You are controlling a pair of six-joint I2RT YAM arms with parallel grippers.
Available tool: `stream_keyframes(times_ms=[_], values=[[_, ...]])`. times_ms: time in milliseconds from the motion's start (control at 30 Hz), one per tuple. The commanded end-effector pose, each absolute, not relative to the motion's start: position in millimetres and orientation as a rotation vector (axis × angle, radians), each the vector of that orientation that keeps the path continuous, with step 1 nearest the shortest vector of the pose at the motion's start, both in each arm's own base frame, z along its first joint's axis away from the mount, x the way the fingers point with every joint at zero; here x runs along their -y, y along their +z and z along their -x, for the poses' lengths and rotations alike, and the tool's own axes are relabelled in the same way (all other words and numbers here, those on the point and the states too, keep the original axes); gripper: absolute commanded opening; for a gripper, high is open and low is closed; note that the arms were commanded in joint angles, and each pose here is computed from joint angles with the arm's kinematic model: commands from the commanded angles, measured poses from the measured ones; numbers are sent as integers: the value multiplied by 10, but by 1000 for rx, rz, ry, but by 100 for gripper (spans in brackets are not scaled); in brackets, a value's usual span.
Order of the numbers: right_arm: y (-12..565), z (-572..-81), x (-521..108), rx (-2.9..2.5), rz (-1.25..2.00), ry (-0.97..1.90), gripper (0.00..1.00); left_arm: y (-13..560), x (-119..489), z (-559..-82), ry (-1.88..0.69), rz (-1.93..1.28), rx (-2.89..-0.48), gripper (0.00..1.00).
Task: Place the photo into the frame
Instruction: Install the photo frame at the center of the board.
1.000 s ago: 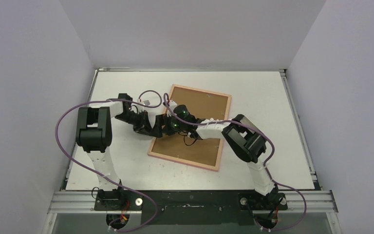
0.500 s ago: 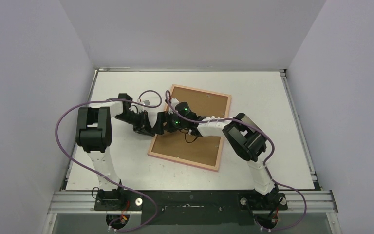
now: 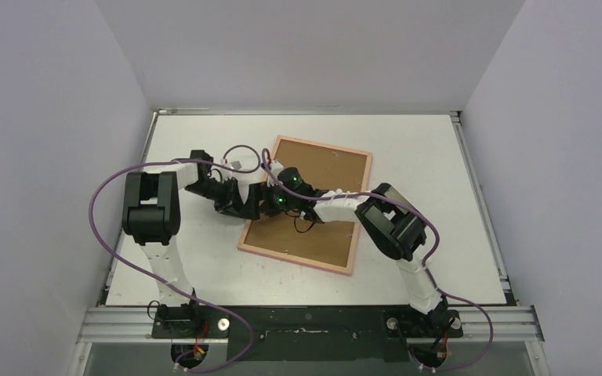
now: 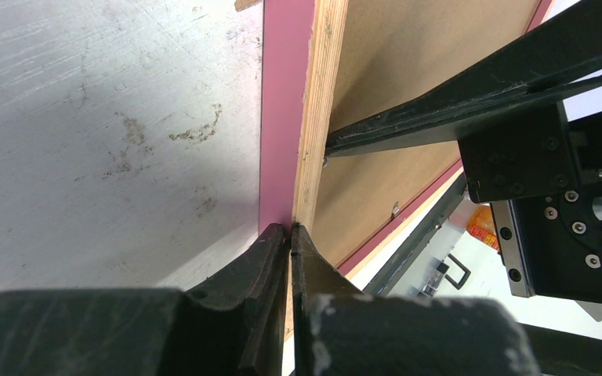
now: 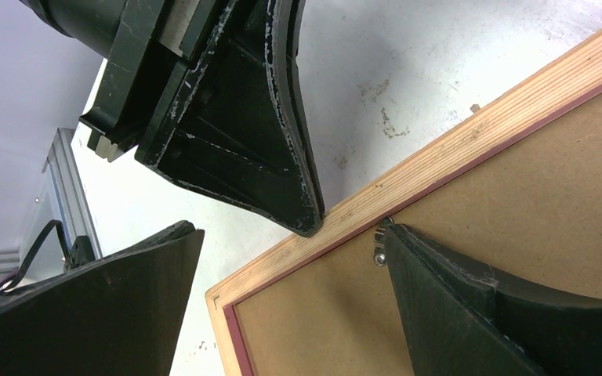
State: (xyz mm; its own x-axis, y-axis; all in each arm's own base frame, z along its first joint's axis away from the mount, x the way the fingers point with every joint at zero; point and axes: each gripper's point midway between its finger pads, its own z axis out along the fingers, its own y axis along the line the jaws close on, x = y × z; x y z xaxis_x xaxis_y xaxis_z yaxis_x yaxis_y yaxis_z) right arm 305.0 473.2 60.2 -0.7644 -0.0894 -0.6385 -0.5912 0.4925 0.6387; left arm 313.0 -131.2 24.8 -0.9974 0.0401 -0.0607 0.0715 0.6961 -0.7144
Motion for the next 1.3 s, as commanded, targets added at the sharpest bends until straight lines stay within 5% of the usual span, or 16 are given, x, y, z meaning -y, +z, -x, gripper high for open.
stream_keyframes(times_ms=[0,700,933,1267], values=[[632,-2982,-4854,-2181,604,1284,90,112,1262,-3147,-1107,-152,-2866,3],[1053,-3185,-4751,-2111,622,1267,90,186,1265,-3154,-1119,-150,-2856,3],[1714,-3665,-4088,-2038,472,1140,90,482,1301,-3410,-1140,-86,-2774,16],[1579,-3990,-3001,-2186,169,806,90,551,1563,-3929,-1162,-80,-2714,28]])
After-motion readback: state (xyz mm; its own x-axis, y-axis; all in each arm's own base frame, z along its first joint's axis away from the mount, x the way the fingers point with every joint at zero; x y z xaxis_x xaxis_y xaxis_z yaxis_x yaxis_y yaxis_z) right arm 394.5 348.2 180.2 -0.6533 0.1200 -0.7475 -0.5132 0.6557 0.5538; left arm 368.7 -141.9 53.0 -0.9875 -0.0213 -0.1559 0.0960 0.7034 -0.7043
